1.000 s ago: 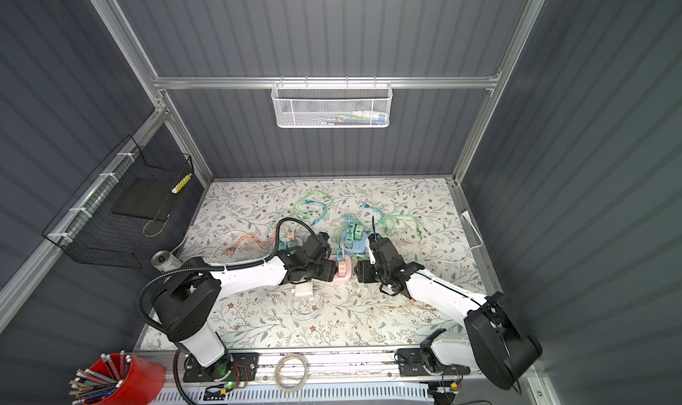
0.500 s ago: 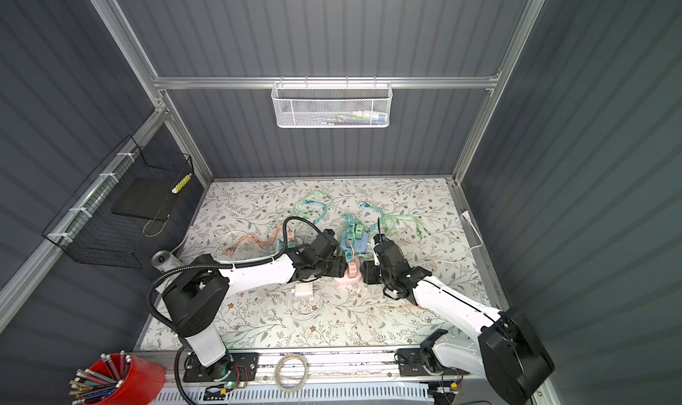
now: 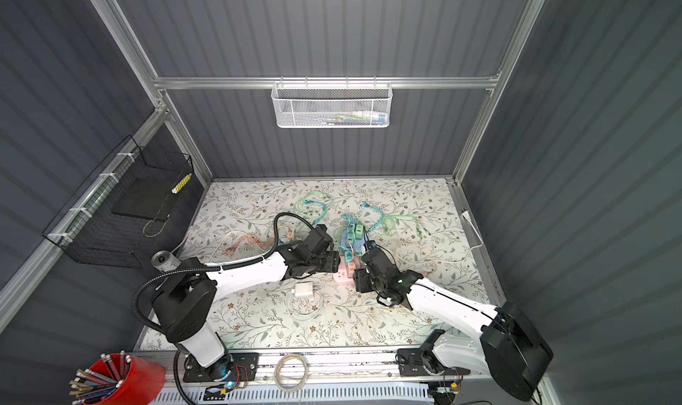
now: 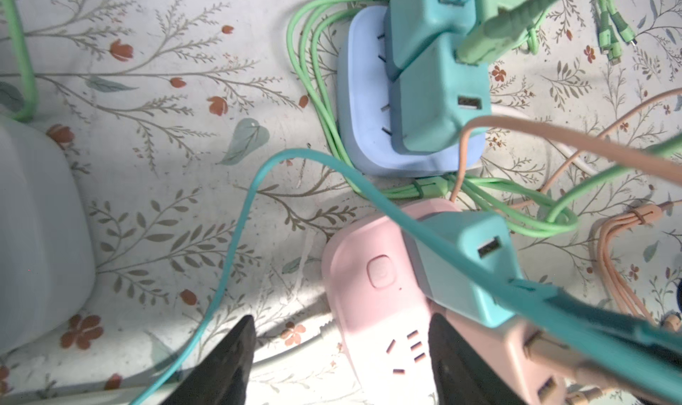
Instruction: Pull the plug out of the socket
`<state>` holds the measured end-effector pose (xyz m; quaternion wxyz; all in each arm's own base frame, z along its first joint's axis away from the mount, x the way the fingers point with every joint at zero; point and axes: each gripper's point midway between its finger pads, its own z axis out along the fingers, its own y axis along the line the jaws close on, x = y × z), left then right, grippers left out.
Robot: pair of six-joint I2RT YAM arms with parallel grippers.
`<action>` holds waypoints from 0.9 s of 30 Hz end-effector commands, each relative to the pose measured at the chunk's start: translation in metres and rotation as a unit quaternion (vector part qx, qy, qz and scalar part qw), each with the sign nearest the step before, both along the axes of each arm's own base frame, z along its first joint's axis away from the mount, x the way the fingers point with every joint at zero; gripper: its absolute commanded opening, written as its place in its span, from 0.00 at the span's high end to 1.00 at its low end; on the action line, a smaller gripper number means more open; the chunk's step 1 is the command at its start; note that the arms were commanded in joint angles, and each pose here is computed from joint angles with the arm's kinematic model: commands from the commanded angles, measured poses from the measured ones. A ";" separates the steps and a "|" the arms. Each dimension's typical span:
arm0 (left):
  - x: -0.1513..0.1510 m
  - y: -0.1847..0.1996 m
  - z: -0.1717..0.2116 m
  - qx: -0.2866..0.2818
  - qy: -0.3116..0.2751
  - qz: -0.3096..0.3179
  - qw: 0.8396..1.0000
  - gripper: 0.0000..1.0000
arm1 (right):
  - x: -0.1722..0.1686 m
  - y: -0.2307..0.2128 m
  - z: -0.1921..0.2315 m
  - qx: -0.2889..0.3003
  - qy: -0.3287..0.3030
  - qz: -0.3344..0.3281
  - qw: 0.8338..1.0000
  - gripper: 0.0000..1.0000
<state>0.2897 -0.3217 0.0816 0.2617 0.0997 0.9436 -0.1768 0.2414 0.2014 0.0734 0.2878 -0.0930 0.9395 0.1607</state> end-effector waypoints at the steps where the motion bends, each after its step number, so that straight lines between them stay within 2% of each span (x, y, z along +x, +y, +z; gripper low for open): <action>1: -0.003 0.011 -0.004 0.023 0.001 -0.007 1.000 0.25 | 0.011 0.004 0.005 -0.015 -0.012 -0.019 1.000 0.37; 12: -0.006 0.008 -0.023 0.020 0.014 -0.016 1.000 0.25 | 0.018 0.021 0.003 -0.038 -0.014 -0.010 0.999 0.33; 27: -0.013 0.008 -0.039 0.015 0.031 -0.018 0.999 0.27 | 0.026 0.027 -0.008 -0.082 0.010 -0.014 0.996 0.43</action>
